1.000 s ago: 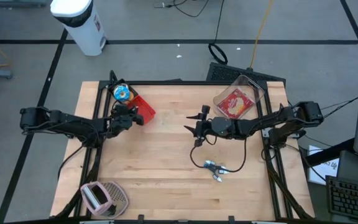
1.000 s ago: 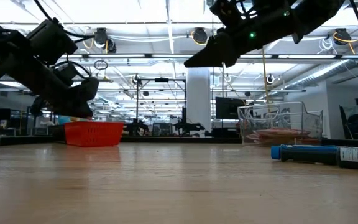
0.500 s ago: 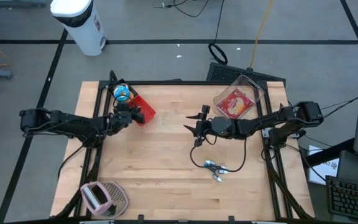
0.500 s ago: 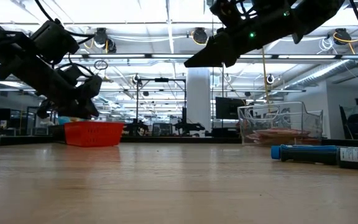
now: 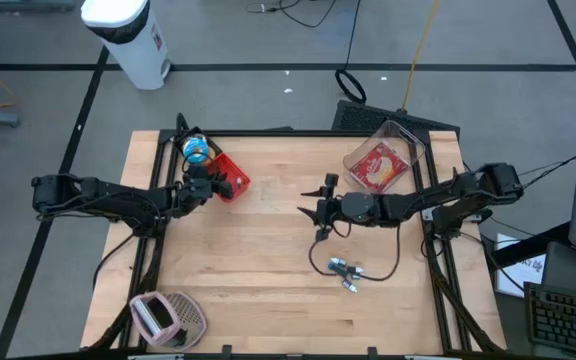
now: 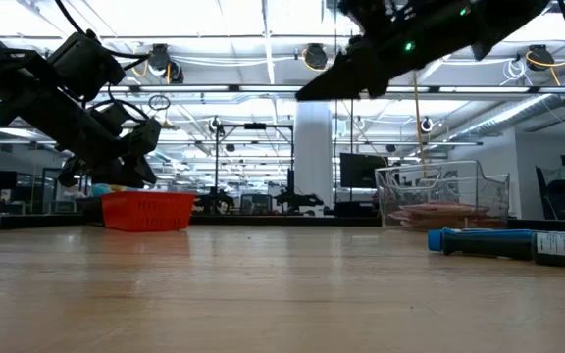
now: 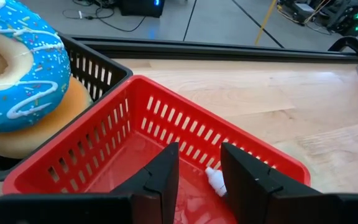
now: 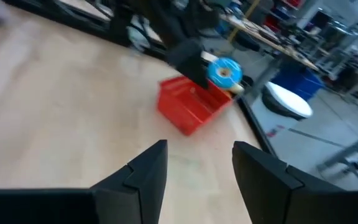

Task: Pick & Place Food Item
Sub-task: Put the green food coloring bottle into the red bin

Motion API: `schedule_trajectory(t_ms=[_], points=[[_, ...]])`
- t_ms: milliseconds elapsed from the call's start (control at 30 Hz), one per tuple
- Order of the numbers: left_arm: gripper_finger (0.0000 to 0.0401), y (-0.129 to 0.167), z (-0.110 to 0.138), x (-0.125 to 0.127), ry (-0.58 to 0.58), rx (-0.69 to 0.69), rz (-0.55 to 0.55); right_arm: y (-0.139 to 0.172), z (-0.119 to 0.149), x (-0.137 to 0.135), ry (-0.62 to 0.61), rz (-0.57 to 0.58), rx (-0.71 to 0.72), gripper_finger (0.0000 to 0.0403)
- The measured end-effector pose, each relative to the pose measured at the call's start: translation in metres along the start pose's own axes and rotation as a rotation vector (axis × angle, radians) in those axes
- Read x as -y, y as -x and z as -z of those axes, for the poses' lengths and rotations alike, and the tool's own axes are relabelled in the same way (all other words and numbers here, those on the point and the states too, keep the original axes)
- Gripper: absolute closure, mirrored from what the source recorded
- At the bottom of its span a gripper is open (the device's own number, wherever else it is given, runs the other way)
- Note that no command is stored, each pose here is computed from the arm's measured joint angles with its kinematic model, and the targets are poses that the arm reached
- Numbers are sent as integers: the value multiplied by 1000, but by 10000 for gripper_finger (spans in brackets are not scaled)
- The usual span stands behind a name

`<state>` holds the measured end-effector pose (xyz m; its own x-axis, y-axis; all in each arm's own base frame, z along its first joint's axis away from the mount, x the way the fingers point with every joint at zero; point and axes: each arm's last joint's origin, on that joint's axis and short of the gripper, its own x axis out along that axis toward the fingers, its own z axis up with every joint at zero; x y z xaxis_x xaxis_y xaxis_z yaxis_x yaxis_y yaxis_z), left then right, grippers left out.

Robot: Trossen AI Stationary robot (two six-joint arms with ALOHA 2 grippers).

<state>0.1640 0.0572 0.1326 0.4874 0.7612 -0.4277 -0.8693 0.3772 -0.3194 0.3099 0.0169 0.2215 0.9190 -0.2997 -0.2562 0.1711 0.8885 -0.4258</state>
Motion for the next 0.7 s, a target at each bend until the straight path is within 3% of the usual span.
schedule_trajectory(t_ms=[267,433,700], points=[[281,0,1,1,-2,-9,12,39,-13,-27,-17,-164,-59,243],[281,2,1,4,1,-25,54,71,-17,-42,-73,-345,-118,239],[271,11,-6,27,-74,8,348,93,3,-61,-223,-405,-399,194]])
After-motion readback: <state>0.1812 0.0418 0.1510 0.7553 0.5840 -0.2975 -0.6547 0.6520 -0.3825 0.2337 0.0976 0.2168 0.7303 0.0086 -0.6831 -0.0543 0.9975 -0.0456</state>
